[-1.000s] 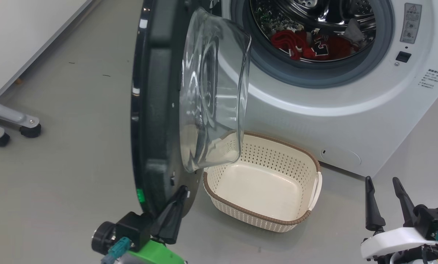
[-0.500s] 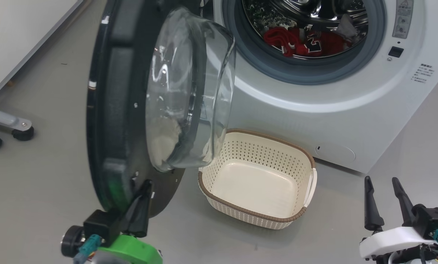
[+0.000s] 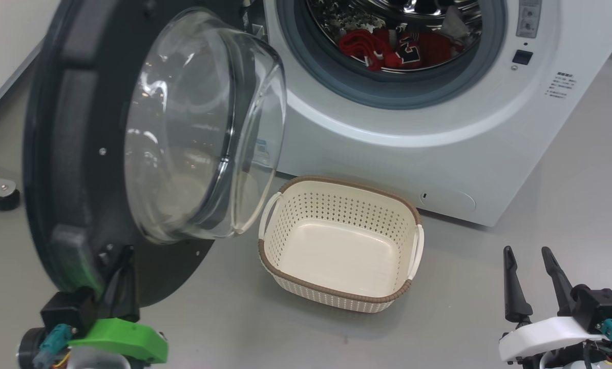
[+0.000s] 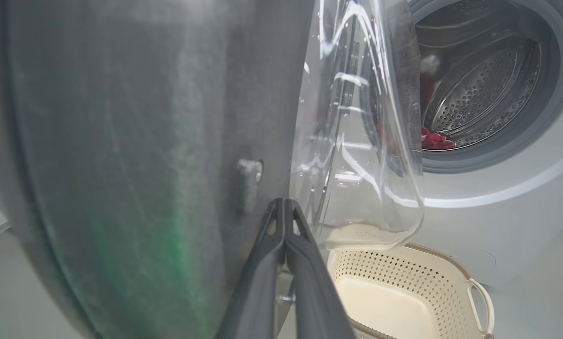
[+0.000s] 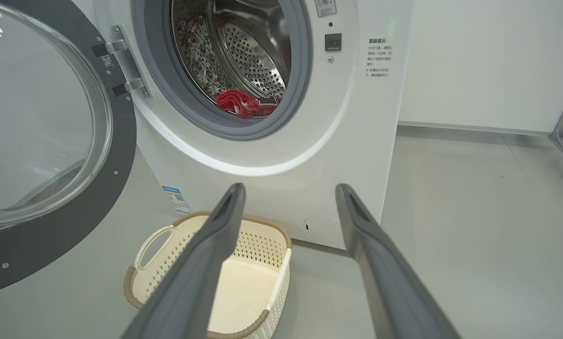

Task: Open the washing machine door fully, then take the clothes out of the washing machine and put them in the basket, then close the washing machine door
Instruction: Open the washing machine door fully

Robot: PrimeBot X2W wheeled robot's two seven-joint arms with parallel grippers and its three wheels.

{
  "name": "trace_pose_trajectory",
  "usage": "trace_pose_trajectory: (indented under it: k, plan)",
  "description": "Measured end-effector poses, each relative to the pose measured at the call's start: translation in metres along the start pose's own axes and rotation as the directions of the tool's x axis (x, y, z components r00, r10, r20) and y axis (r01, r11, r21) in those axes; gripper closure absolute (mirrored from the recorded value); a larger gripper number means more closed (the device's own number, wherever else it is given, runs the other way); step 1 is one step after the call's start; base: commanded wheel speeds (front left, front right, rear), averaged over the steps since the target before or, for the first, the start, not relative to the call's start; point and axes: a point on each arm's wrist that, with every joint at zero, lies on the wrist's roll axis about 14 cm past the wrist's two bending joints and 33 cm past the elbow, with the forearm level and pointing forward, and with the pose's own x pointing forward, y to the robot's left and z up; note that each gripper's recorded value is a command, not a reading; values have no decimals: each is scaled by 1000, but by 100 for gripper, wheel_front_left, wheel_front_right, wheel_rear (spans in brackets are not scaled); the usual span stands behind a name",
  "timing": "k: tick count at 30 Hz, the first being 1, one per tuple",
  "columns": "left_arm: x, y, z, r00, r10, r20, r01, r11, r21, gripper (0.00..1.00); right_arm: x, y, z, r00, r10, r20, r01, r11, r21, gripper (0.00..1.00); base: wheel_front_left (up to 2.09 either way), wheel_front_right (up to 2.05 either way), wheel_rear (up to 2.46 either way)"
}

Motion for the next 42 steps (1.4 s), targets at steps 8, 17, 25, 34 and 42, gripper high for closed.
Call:
trace_pose_trajectory:
  k: [8,17,25,34,42]
  plan:
    - [9,23,0,998,61,-2,-61,998,17,100,-4,-8,2,1000,-24,7,24,1000,2,0,0,0,0]
    - [27,45,5,992,127,4,-127,992,23,100,0,-17,2,999,-47,11,47,999,9,0,0,0,0]
    - [39,67,11,981,192,17,-193,981,29,100,4,-20,1,999,-50,12,50,999,13,0,0,0,0]
    - [42,97,19,960,277,34,-278,960,26,100,7,-19,2,999,-47,16,47,999,15,0,0,0,0]
    - [38,114,18,944,329,27,-330,944,22,100,6,-20,1,999,-47,14,47,999,11,0,0,0,0]
